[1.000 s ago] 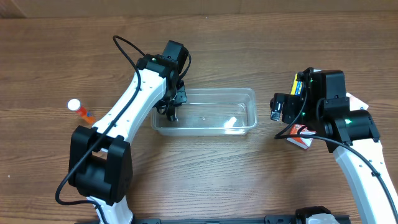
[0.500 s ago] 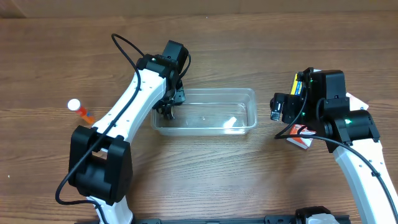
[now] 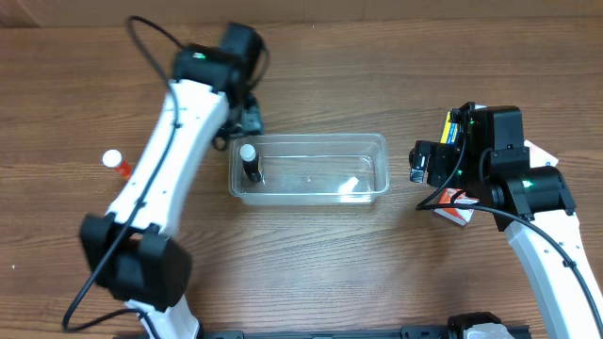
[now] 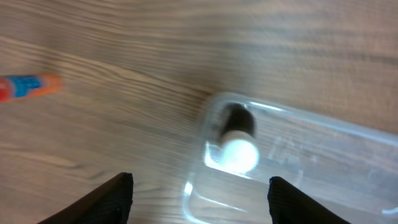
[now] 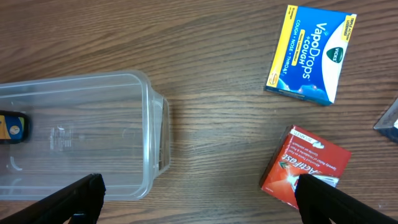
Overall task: Pack container
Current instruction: 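Carry the dark bottle into the container's left end and release, then move the left gripper to the orange tube and grasp it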
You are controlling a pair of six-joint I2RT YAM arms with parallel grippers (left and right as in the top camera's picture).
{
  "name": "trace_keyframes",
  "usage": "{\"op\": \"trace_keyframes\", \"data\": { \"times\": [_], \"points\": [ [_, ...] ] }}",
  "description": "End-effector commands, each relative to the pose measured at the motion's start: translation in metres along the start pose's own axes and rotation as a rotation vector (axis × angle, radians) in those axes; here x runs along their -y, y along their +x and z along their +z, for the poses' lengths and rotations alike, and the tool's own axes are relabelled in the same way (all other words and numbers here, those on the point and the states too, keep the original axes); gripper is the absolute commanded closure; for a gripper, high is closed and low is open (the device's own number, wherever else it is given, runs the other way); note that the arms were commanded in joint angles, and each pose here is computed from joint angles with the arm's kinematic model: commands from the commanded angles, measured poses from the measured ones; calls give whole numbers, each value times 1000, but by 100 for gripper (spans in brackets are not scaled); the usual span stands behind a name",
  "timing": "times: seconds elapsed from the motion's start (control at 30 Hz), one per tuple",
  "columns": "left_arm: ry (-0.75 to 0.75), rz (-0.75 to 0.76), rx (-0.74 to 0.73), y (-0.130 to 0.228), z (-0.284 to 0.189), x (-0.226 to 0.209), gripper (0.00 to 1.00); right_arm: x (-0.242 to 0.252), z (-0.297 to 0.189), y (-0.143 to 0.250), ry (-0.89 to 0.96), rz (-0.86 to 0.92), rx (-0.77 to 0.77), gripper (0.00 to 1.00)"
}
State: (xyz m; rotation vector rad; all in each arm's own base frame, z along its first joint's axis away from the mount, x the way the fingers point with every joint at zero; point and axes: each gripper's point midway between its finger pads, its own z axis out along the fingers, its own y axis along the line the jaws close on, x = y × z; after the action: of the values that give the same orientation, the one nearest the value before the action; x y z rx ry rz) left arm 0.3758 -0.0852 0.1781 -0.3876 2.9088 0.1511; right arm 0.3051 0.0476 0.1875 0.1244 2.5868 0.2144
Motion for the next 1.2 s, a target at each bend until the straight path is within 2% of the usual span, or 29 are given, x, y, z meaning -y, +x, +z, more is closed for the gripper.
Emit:
{"op": "trace_keyframes", "data": {
  "times": [0.0,0.1,0.13,0.23,0.33,0.5,0.6,0.73,0.87,0.9,0.93,1.03,1.1,1.17],
  "points": [
    [28,-221,181,-18,-77,-79,26,-2,-8,-10,-10,5,38,0],
    [11,-371,256,-8,-110,-145,19,-2,-8,-10,-10,5,38,0],
    [-4,-397,261,-6,-111,-160,15,-2,-8,-10,-10,5,38,0],
    [-44,-444,197,1,-85,-199,12,-2,-8,-10,-9,5,38,0],
    [23,-459,153,-1,-42,-205,12,-2,-8,-10,-10,5,38,0],
    [27,-433,147,-14,11,-218,13,-2,-8,-10,-10,5,38,0],
    [15,-428,43,-16,53,-216,13,-2,-5,-9,-7,5,27,0],
    [1,-422,-60,-10,89,-214,13,-1,4,-6,0,8,-4,0],
    [-5,-420,-92,-11,109,-213,14,0,9,-5,4,9,-20,0],
    [-10,-412,-80,-14,110,-214,19,0,9,-5,4,9,-20,0],
    [-7,-410,-68,-16,110,-214,30,0,9,-5,4,9,-20,0],
    [-7,-402,-60,-18,110,-215,44,0,9,-5,4,9,-21,0],
    [-6,-399,-61,-18,110,-215,61,0,9,-5,4,9,-20,0],
    [-7,-396,-65,-17,110,-214,68,0,9,-5,4,9,-21,0]
  ]
}}
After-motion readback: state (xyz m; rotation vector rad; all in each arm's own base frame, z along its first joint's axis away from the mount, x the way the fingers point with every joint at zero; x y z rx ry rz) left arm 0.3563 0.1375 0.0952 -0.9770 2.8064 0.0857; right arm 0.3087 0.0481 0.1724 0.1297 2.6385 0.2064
